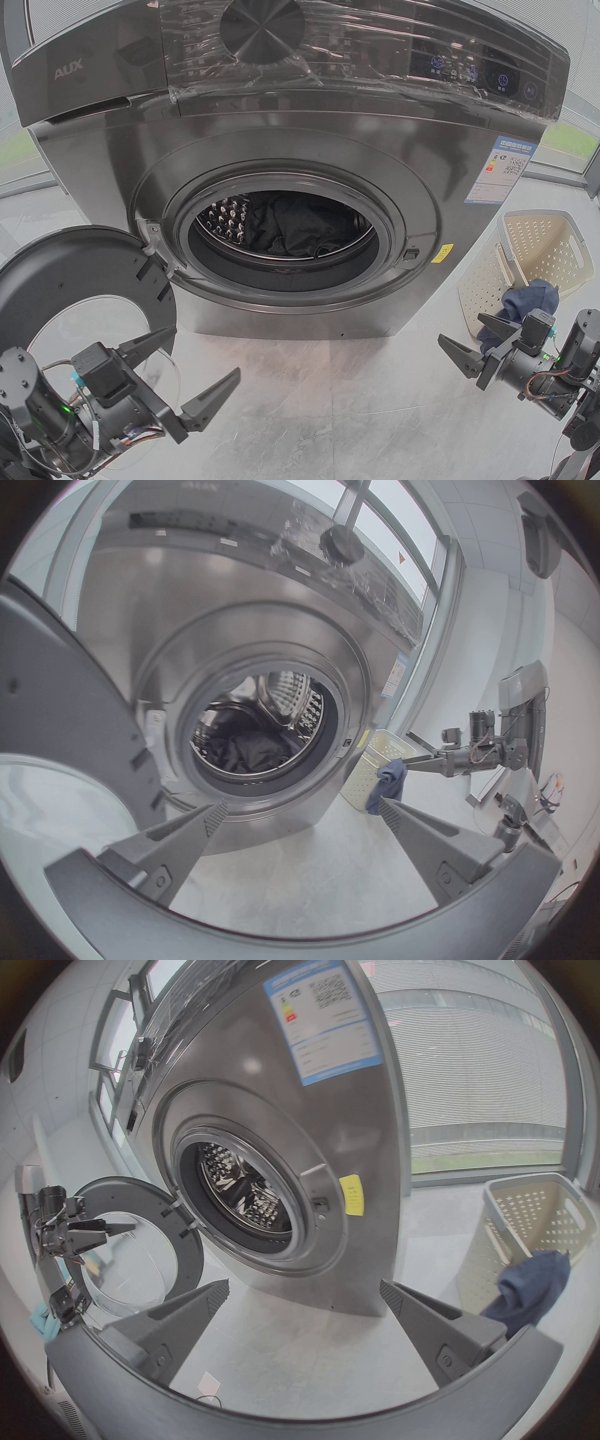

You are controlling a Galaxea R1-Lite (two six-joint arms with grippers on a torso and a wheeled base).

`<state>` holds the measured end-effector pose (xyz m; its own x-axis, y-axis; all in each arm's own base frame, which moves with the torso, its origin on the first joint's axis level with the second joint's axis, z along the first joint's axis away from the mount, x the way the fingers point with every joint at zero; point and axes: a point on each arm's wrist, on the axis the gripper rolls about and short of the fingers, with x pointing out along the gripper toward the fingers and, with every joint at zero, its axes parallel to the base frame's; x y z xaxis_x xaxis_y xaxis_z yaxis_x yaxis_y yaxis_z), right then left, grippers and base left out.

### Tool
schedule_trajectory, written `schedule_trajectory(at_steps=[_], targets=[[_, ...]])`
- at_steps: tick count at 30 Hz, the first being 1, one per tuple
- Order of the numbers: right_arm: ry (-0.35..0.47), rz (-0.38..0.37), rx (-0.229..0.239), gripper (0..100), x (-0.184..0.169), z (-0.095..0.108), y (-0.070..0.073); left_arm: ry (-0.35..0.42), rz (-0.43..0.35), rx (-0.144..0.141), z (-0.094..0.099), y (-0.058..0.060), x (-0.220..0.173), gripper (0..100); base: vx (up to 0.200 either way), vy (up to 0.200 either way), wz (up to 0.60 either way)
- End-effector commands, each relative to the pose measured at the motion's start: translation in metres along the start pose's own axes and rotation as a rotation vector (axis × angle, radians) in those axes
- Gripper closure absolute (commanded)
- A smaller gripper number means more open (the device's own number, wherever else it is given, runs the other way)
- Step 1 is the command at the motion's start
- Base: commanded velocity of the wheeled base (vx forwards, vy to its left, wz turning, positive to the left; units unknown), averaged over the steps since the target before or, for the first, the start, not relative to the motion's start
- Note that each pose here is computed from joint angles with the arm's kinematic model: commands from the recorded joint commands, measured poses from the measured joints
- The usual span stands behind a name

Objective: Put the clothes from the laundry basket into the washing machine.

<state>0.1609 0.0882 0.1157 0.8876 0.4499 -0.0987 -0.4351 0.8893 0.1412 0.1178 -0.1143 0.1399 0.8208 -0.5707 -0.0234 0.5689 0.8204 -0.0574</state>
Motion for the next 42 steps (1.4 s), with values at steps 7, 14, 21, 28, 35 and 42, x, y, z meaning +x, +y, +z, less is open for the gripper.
schedule_trajectory(at_steps=[7,14,21,28,35,42], targets=[[-0.028,-0.084,0.019,0,-0.063,0.015,-0.004,-0.119,0.161,0.02,0.015,0.028,-0.072,0,-0.086,0.0,0.0],[-0.001,-0.142,0.03,0,-0.111,0.006,-0.011,-0.1,0.2,0.02,0.008,0.032,-0.108,0,-0.086,0.0,0.0],[-0.085,-0.198,0.019,0,-0.155,-0.007,-0.012,-0.121,0.253,0.0,-0.005,0.034,-0.133,0,-0.057,0.0,0.0],[-0.166,-0.289,0.01,0,-0.178,-0.017,-0.011,-0.143,0.309,-0.03,-0.021,0.031,-0.156,0,-0.2,0.0,0.0],[-0.172,-0.342,-0.013,0,-0.191,-0.034,-0.007,-0.137,0.361,-0.046,-0.047,0.025,-0.176,0,0.0,0.0,0.0],[-0.163,-0.37,-0.085,0,-0.199,-0.056,-0.001,-0.122,0.445,-0.11,-0.051,0.026,-0.176,0,0.0,0.0,0.0]])
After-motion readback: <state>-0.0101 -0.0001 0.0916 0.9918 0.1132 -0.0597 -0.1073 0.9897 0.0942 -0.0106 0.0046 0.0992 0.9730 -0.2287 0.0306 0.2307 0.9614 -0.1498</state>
